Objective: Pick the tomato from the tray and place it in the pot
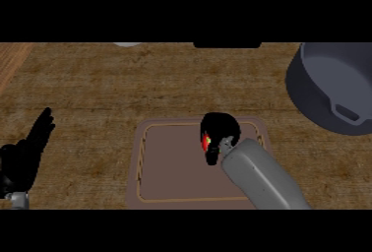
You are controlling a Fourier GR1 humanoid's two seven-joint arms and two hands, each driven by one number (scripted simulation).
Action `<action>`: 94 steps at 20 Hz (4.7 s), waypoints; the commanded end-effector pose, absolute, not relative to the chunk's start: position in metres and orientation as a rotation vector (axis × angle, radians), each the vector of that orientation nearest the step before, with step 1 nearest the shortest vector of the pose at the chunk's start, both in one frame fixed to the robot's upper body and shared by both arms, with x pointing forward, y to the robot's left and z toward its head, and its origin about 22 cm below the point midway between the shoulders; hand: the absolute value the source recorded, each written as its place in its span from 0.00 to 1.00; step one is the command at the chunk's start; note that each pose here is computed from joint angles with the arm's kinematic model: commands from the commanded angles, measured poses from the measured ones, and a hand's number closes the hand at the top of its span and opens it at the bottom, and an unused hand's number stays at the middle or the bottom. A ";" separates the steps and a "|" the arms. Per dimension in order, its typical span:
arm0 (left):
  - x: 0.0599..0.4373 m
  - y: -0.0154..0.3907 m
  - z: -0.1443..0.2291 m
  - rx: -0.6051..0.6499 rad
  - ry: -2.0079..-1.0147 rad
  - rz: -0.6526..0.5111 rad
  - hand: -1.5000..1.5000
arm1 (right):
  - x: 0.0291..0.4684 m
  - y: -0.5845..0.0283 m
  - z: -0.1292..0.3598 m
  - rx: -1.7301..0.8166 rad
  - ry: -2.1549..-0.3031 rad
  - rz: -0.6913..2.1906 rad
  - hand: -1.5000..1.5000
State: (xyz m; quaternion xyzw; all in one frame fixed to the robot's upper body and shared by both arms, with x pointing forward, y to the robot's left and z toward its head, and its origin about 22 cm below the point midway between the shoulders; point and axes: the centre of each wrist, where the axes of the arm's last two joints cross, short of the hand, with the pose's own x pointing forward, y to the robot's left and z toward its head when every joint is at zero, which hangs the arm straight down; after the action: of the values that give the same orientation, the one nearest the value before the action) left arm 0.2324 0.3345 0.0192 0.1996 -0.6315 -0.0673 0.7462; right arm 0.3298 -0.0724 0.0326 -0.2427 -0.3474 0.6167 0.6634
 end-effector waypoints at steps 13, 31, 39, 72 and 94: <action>0.235 0.337 0.012 0.440 -1.393 -0.126 0.50 | 0.357 -0.157 0.066 -0.917 -1.022 1.178 1.00; 0.225 0.337 0.014 0.442 -1.379 -0.151 0.50 | 0.345 -0.230 0.187 -1.313 -1.422 0.574 1.00; 0.216 0.328 0.015 0.435 -1.386 -0.154 0.50 | 0.377 -0.302 0.225 -1.305 -1.484 0.487 1.00; 0.257 0.305 0.032 0.366 -1.458 -0.200 0.50 | 0.423 -0.405 0.134 -1.117 -1.388 0.413 0.00; 0.242 0.322 0.018 0.421 -1.399 -0.168 0.50 | 0.368 -0.492 0.137 -0.692 -1.805 -0.117 0.00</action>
State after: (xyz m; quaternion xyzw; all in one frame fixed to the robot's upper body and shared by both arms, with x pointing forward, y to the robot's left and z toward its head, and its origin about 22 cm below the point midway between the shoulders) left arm 0.2439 0.3230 0.0207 0.1885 -0.6427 -0.0783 0.7385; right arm 0.3915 -0.4654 0.1488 -0.3127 -0.7584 -0.0335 0.5709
